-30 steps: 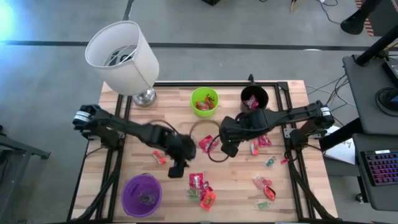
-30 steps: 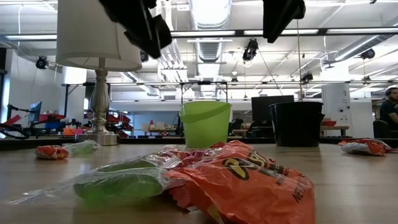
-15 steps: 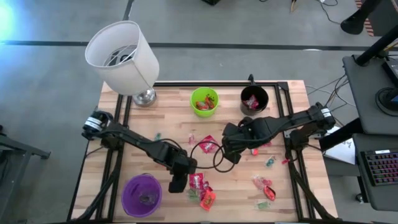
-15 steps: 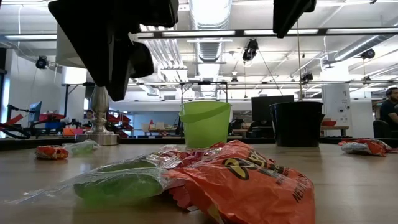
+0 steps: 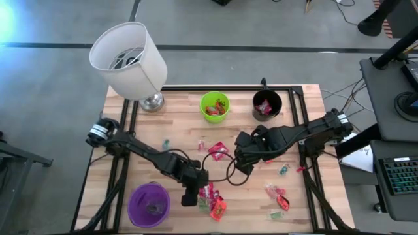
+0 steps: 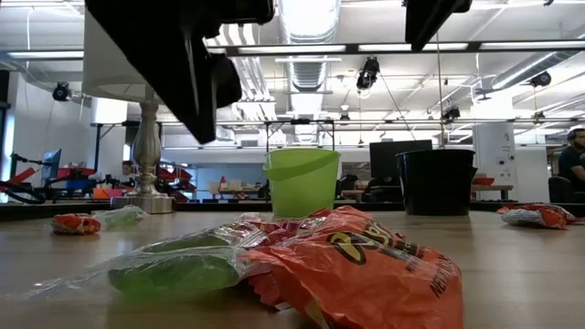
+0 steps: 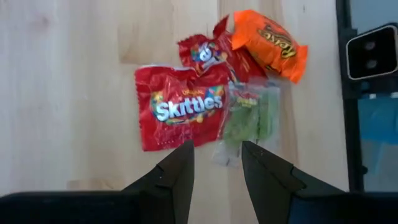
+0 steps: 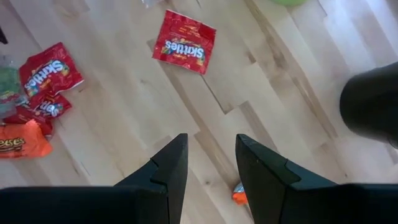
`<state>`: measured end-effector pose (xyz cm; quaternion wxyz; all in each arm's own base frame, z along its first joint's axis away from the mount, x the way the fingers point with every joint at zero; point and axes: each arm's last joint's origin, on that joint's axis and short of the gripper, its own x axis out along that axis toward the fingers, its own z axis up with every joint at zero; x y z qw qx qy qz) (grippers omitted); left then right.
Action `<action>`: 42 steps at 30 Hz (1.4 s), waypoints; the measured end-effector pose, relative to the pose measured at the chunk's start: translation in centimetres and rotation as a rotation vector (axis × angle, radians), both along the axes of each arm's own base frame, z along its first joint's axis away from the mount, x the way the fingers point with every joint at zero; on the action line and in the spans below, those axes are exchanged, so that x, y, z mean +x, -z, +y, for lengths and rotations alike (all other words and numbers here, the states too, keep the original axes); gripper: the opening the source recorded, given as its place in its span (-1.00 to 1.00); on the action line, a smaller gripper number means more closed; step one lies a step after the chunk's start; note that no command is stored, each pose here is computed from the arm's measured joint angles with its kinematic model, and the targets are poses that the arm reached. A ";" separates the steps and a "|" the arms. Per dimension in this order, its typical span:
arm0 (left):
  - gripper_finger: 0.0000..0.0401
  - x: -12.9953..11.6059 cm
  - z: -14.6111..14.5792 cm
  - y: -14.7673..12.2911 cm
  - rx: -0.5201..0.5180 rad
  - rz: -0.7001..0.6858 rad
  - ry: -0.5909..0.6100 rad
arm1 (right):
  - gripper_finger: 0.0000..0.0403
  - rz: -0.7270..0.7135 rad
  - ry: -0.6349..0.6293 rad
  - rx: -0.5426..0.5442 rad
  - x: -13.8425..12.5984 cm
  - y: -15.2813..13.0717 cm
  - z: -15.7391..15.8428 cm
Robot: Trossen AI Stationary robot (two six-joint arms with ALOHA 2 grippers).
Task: Sort candy
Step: Put the green gummy into the violet bucket
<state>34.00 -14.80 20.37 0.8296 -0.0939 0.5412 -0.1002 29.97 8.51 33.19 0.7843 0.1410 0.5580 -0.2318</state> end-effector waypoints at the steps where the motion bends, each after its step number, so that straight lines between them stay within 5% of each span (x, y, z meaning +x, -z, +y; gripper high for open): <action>1: -0.42 0.0 -0.1 0.2 0.002 0.006 0.000 | -0.37 0.003 -0.001 -0.001 0.0 0.0 0.0; 10: -0.42 0.2 -2.0 1.7 -0.005 0.001 0.044 | -0.37 0.139 0.065 -0.042 -2.0 -0.8 -0.5; 42: -0.48 1.8 -3.3 7.2 -0.017 0.069 0.065 | -0.37 0.112 0.060 -0.033 -2.7 -1.4 0.1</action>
